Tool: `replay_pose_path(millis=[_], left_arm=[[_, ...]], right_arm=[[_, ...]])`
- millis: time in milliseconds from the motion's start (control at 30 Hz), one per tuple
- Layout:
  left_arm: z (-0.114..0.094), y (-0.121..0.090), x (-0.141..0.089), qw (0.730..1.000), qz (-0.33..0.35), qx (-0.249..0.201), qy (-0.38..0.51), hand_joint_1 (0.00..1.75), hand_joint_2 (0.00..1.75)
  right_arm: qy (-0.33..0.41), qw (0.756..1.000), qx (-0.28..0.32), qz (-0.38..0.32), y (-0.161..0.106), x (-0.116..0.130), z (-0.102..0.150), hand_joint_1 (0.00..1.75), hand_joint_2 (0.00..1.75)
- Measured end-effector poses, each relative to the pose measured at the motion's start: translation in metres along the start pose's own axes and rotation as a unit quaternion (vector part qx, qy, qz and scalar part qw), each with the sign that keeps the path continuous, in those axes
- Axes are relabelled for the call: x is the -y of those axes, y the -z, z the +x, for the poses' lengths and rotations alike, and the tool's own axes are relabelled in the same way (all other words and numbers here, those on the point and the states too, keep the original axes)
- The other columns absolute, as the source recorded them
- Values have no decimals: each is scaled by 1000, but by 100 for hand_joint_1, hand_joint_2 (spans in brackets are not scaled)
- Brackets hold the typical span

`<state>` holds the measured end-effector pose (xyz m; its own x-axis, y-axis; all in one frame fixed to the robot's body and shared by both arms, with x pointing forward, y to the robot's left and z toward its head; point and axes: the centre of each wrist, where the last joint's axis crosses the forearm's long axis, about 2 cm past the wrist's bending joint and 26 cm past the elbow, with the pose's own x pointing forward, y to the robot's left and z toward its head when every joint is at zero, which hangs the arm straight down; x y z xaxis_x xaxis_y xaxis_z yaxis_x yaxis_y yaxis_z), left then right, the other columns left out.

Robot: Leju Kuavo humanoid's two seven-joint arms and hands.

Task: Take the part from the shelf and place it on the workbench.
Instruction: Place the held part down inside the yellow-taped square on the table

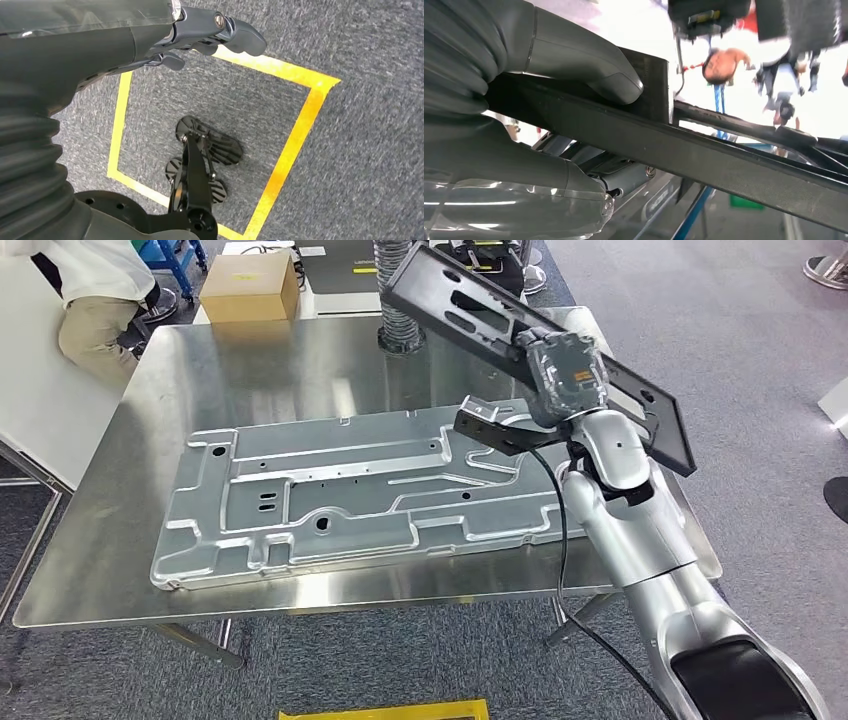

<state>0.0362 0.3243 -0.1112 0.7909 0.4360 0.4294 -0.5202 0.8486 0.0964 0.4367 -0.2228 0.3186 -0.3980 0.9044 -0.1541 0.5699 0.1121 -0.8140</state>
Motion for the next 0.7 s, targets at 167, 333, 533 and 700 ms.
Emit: replay_pose_path(millis=[167,333,533,700], left_arm=[[2,1,-1,1000,-11,13,7,0,175],[3,1,-2,1000,-14,19,14,0,175],[2,1,-5,999,-14,25,21,0,175],[3,2,-5,999,-23,33,25,0,175]], right_arm=[[21,995,80,63,18,-22,51,175,175],[44,980,141,131,12,-50,104,175,175],[67,966,174,181,6,-66,124,175,175],[72,957,177,219,-2,-77,127,175,175]])
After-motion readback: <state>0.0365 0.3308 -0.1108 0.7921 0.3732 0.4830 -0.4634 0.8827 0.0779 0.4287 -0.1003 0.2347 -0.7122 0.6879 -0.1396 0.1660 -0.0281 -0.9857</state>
